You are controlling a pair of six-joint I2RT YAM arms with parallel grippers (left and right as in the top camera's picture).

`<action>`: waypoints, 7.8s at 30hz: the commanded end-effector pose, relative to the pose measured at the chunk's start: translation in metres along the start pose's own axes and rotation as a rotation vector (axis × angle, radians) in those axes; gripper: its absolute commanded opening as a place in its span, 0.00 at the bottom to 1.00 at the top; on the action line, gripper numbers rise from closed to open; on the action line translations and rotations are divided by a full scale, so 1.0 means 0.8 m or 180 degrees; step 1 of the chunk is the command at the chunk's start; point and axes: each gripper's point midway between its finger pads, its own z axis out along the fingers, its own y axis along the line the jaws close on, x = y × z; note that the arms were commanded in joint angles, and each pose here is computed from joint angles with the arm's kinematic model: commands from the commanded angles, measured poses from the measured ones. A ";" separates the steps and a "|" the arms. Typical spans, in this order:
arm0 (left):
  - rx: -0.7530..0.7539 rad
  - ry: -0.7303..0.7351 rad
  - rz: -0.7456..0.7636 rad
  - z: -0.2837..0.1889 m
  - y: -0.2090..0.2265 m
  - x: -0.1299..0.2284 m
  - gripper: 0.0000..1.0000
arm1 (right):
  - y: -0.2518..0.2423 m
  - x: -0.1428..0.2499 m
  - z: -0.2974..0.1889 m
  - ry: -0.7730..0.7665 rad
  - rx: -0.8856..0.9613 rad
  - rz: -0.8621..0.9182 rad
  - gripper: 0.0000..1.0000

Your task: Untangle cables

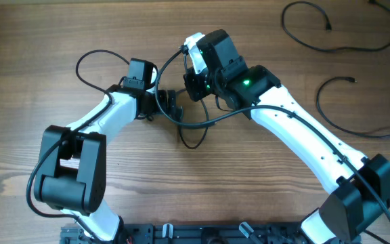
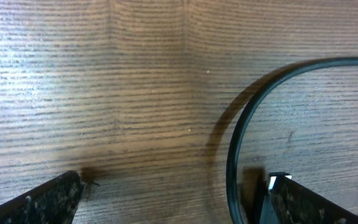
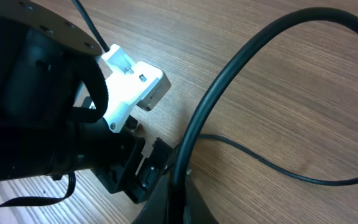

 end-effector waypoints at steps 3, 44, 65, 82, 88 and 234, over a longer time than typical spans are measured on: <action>-0.0126 0.0156 0.0130 0.007 0.010 0.016 1.00 | 0.007 -0.010 -0.011 -0.0080 -0.0083 0.0025 0.04; -0.1120 0.0715 -0.0120 0.006 0.074 0.078 0.96 | -0.114 0.059 -0.054 0.0578 0.1161 0.0392 0.04; -0.1358 0.0668 -0.0369 -0.003 0.108 0.074 0.95 | -0.184 0.134 -0.094 0.1308 0.0603 0.0557 0.47; -0.0960 0.0536 -0.0737 0.010 0.080 0.063 0.94 | -0.127 0.179 -0.011 0.1832 0.0597 0.1508 0.79; -0.0959 0.0532 -0.0722 0.010 0.080 0.062 0.95 | -0.113 0.195 0.023 0.1958 0.0623 0.1908 1.00; -0.0697 -0.1811 -0.1864 -0.026 0.253 -0.142 1.00 | -0.398 0.166 0.034 -0.0247 0.1870 0.2683 1.00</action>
